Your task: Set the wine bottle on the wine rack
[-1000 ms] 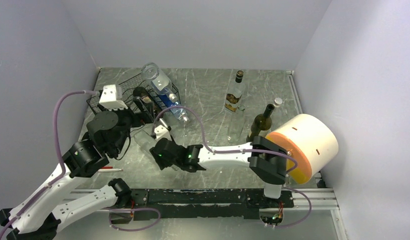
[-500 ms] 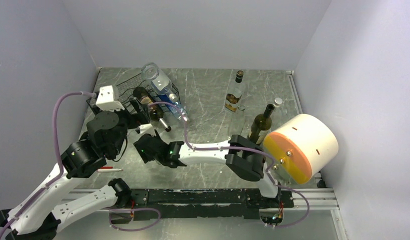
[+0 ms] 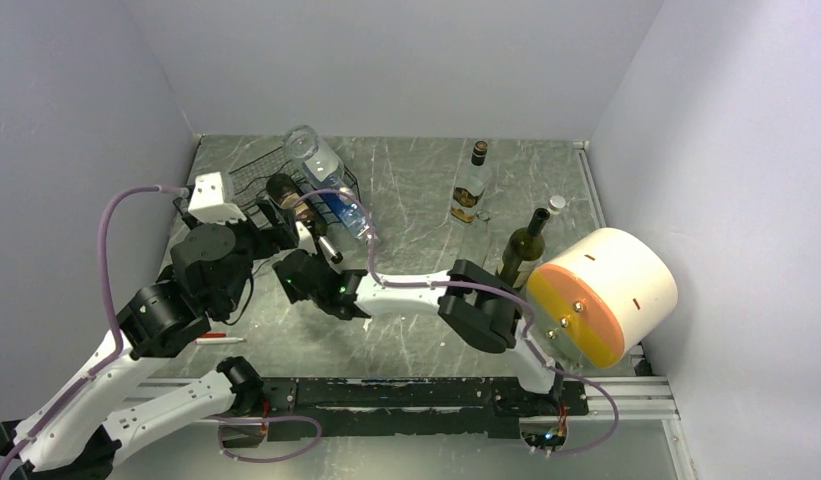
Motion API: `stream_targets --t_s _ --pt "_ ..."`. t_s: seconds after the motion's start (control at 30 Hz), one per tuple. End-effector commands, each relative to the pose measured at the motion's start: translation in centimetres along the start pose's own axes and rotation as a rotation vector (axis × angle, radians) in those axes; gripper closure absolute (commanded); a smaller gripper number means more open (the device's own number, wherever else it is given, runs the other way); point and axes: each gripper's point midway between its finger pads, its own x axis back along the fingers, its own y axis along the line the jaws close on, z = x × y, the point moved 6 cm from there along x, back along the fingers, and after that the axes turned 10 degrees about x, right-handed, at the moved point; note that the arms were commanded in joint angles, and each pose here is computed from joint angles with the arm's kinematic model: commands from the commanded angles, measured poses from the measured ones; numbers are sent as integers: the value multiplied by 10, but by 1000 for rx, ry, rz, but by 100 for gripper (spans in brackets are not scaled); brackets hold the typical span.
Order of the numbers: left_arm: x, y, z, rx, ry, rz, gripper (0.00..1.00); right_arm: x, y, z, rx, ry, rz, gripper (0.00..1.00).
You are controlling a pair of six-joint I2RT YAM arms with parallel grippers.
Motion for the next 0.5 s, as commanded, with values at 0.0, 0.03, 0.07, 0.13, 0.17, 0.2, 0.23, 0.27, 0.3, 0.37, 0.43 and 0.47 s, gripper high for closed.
stream_targets --t_s 0.0,0.03,0.07,0.13,0.17,0.2,0.23,0.27,0.3,0.37,0.43,0.47 --pt "2 -4 -4 17 11 12 1 -24 -2 -38 -47 -146 25 100" --pt "2 -4 -3 15 17 10 1 -32 -3 -39 -42 -147 28 100" --pt "2 -4 -3 15 20 6 1 -38 -3 -41 -33 -151 19 100" --pt "2 -3 0 9 29 3 1 -48 -5 -47 -11 -154 18 100" --pt "2 -2 1 4 33 5 1 -53 -7 -48 -2 -141 25 99" --pt "1 -3 2 -2 38 8 1 -57 -10 -50 -6 -136 30 97" --pt "1 -2 3 -4 38 9 1 -60 -12 -52 -15 -135 25 97" --pt "1 -2 3 -3 35 4 1 -63 -14 -54 -26 -139 21 96" --pt "1 -1 2 3 29 -3 1 -66 -15 -54 -33 -143 18 96" --pt "0 -2 2 11 21 1 1 -73 -16 -54 -48 -150 19 95" --pt "-1 -4 3 15 24 17 1 -82 -18 -53 -61 -151 22 93" --pt "-2 -6 5 14 29 26 1 -86 -18 -53 -66 -152 23 91"
